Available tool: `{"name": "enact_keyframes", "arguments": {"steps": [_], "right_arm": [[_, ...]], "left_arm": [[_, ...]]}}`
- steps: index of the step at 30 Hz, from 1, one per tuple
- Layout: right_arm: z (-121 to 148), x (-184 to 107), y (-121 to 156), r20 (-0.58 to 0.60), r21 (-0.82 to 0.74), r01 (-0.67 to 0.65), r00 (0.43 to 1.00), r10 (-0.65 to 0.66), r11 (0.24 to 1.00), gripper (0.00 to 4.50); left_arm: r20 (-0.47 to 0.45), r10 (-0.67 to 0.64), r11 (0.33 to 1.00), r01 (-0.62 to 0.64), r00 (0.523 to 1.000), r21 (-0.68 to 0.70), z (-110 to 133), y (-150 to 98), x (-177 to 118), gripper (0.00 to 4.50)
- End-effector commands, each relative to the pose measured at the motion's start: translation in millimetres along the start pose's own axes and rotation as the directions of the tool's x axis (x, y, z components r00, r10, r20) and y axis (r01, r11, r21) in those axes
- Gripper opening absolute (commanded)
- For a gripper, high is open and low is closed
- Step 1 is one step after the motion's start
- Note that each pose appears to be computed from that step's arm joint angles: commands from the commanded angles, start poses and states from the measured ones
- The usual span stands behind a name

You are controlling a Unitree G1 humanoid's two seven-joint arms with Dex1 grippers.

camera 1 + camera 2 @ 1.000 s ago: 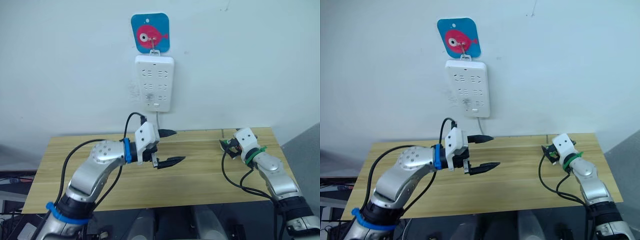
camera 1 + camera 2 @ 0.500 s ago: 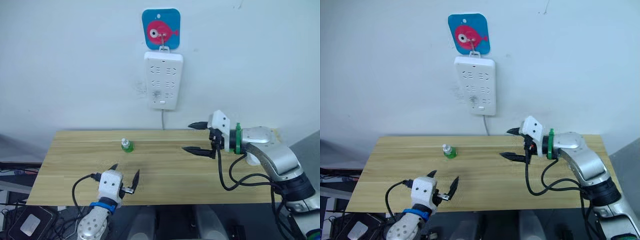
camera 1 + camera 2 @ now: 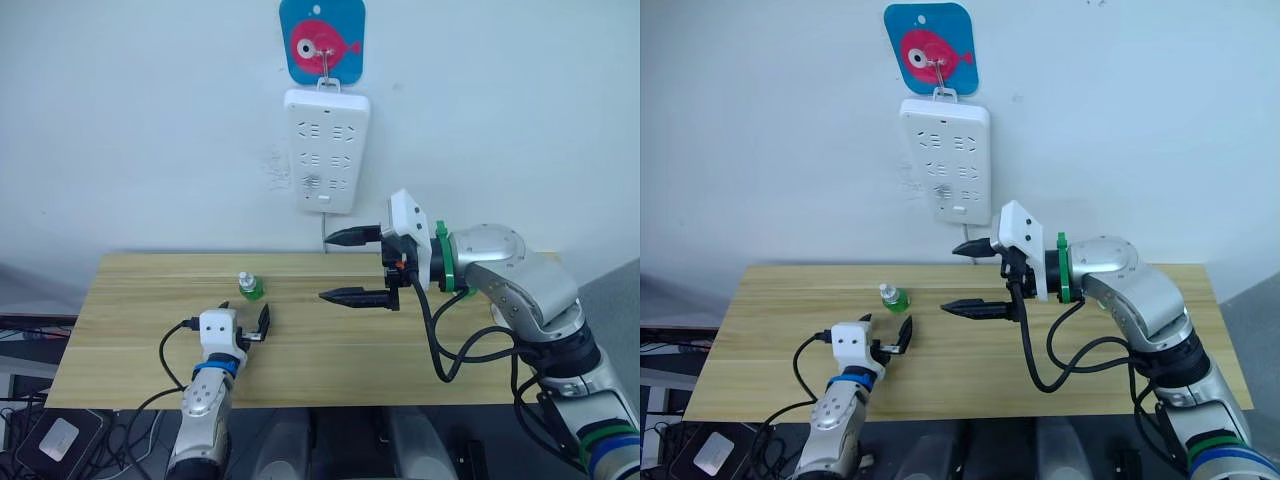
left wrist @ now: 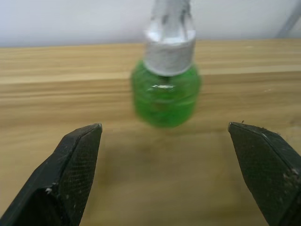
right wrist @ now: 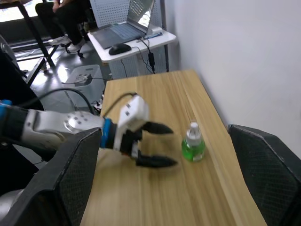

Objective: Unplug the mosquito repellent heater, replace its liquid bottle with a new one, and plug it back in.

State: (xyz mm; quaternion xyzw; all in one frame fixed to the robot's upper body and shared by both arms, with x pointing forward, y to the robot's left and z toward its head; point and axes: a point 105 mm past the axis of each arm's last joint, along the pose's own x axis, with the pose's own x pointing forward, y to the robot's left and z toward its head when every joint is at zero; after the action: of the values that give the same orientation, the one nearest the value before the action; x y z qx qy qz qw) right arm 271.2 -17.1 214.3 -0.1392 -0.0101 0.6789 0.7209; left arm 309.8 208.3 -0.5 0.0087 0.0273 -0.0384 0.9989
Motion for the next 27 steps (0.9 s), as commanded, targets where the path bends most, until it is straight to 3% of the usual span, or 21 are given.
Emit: {"name": "enact_keyframes", "arguments": {"steps": [1, 6, 11, 14, 20, 24, 27], "right_arm": [[20.8, 1.8, 5.7, 0.047, -0.056, -0.028, 0.998, 0.031, 0.998, 4.48], [27.2, 7.7, 9.1, 0.074, -0.066, -0.051, 0.996, 0.056, 0.997, 4.48], [24.8, 9.8, 7.5, 0.076, -0.052, -0.043, 0.996, 0.047, 0.998, 4.48], [24.4, 7.7, 4.3, 0.072, -0.044, -0.028, 0.997, 0.032, 0.999, 4.50], [21.4, 7.1, 0.8, 0.072, -0.023, -0.002, 0.997, 0.004, 1.000, 4.50], [5.6, -0.3, -0.2, 0.042, -0.003, 0.032, 0.999, -0.032, 0.999, 4.50], [-15.6, -11.9, -1.6, -0.019, -0.012, 0.069, 0.997, -0.069, 0.998, 4.50]], "left_arm": [[0.034, 0.018, 1.000, -0.018, 0.999, 0.019, 6.3, 11.6, 7.1, 4.50], [0.042, 0.041, 0.999, -0.041, 0.998, 0.014, 7.7, 18.1, 18.6, 4.50], [0.043, -0.008, 1.000, 0.009, 0.999, -0.011, 7.4, 8.6, 26.0, 4.50], [0.038, -0.014, 1.000, 0.014, 0.999, -0.013, 4.9, 5.6, 26.0, 3.93], [0.037, -0.010, 1.000, 0.010, 0.999, -0.010, 1.1, 4.2, 21.1, 2.25], [0.049, -0.084, 0.993, 0.079, 0.995, 0.089, 11.1, -6.1, 21.2, 2.24], [0.086, -0.271, 0.944, 0.248, 0.959, 0.216, 44.0, -32.1, 26.0, 2.24]]}}
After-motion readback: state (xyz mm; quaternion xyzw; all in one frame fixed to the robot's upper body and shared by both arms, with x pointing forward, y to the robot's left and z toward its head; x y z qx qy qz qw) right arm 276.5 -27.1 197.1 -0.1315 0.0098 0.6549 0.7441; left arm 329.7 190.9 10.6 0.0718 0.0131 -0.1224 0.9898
